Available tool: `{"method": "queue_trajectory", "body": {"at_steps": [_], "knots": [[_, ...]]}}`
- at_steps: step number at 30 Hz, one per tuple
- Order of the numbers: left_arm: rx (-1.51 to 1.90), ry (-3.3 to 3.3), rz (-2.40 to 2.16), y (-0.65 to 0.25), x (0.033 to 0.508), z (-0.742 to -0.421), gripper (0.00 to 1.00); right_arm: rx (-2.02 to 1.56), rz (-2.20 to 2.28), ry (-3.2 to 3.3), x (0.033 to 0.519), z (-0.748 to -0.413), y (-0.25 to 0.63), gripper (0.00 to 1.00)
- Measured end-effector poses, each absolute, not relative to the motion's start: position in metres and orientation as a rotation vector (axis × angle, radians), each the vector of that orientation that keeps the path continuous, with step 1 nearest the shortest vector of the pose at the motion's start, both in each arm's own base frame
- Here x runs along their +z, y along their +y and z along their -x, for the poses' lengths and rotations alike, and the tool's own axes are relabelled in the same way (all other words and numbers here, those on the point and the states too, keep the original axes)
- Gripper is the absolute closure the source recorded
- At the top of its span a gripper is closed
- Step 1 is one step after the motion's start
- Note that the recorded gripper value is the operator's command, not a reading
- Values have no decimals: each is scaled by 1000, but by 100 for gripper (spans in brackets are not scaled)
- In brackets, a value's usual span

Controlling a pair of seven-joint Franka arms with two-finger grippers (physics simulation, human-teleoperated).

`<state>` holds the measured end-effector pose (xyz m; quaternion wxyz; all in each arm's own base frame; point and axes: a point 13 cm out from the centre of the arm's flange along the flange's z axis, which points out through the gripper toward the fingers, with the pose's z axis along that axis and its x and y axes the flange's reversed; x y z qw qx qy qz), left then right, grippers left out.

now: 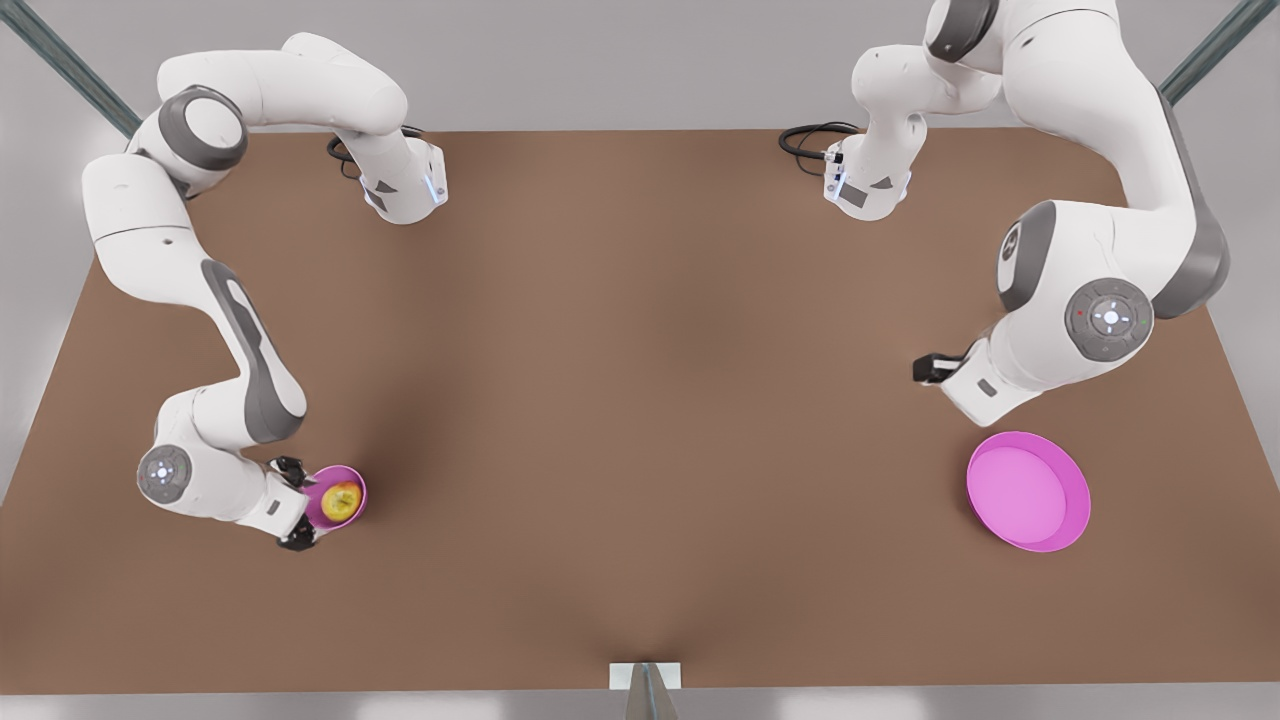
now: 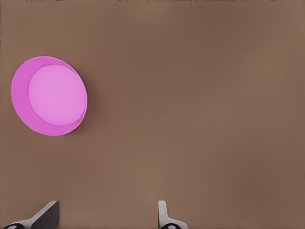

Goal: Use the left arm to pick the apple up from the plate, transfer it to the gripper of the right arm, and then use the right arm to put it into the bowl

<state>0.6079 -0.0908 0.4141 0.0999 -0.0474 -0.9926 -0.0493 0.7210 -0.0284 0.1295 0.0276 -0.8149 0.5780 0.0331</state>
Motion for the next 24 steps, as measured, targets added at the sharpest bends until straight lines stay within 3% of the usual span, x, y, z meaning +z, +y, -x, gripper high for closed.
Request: {"method": "queue_trajectory", "body": {"at_steps": [8, 11, 14, 18, 24], "knots": [[-135, -2955, 134, -95, 417, -612, 0, -196, 2464, 2049, 265, -735, -22, 0], [-133, -2965, 135, -97, 420, -614, 0, -405, 2250, 2474, 349, -695, -38, 0], [-133, -2968, 133, -98, 421, -614, 0, -273, 1831, 2761, 409, -631, -31, 0], [-132, -2970, 130, -99, 421, -615, 0, -130, 1446, 2968, 436, -583, -23, 0], [-138, -2973, 115, -94, 420, -617, 0, -63, 1058, 3163, 432, -563, -17, 0]]}}
